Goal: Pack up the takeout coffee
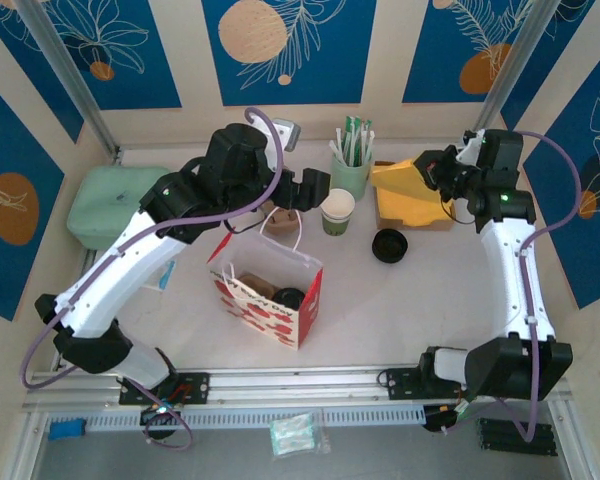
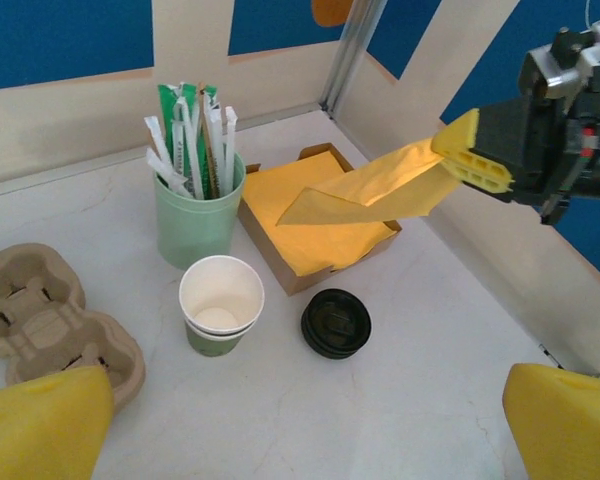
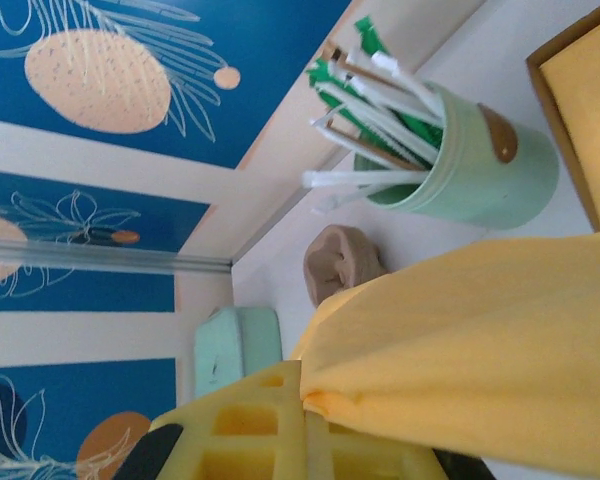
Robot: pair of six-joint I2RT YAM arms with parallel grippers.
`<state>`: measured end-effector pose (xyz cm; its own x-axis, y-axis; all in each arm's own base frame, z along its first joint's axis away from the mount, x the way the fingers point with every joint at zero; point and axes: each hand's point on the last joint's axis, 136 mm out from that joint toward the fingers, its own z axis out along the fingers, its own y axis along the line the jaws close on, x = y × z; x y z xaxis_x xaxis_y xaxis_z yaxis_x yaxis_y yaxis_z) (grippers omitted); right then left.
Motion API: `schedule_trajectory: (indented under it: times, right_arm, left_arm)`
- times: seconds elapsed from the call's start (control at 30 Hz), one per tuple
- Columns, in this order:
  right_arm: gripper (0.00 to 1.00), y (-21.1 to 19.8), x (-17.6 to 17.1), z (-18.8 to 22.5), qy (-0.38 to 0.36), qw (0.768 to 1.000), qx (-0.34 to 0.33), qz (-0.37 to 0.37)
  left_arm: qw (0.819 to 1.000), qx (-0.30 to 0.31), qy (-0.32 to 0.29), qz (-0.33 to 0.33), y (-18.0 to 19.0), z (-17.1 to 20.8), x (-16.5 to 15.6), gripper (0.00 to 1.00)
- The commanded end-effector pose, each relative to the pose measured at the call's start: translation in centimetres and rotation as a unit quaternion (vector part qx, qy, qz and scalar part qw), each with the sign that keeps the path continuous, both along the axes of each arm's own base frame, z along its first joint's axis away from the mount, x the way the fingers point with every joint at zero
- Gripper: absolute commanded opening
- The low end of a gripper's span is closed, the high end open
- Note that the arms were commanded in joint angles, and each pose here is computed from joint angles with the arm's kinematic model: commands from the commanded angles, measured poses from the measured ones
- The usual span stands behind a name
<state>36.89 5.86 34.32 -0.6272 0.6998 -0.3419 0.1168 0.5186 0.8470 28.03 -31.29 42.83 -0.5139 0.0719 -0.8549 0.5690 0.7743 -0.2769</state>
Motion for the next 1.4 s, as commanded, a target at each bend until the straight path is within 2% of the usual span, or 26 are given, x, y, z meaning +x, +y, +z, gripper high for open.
schedule_trajectory:
  times: [0.0, 0.6, 0.9, 1.37]
  right_arm:
    - [0.00, 1.9, -1.8, 2.2, -0.018, 0.999, 0.000, 0.038]
    - [0.00, 11.3, -9.8, 13.5, -0.147, 0.972, -0.030, 0.181]
    - [0.00, 14.8, -14.1, 16.6, -0.184, 0.958, -0.016, 0.220]
    - [0.00, 20.1, -20.2, 20.0, -0.240, 0.932, 0.020, 0.269]
  left_arm:
    - [1.000, 0.004, -0.013, 0.011, 1.2, 0.3, 0.4, 0.99]
    - [0.997, -0.007, -0.013, 0.074, 7.5, 0.1, 1.4, 0.99]
    - [0.992, -0.022, -0.015, 0.125, 12.2, 0.5, 2.6, 0.99]
    - [0.986, -0.039, 0.007, 0.159, 15.5, -1.1, 3.6, 0.99]
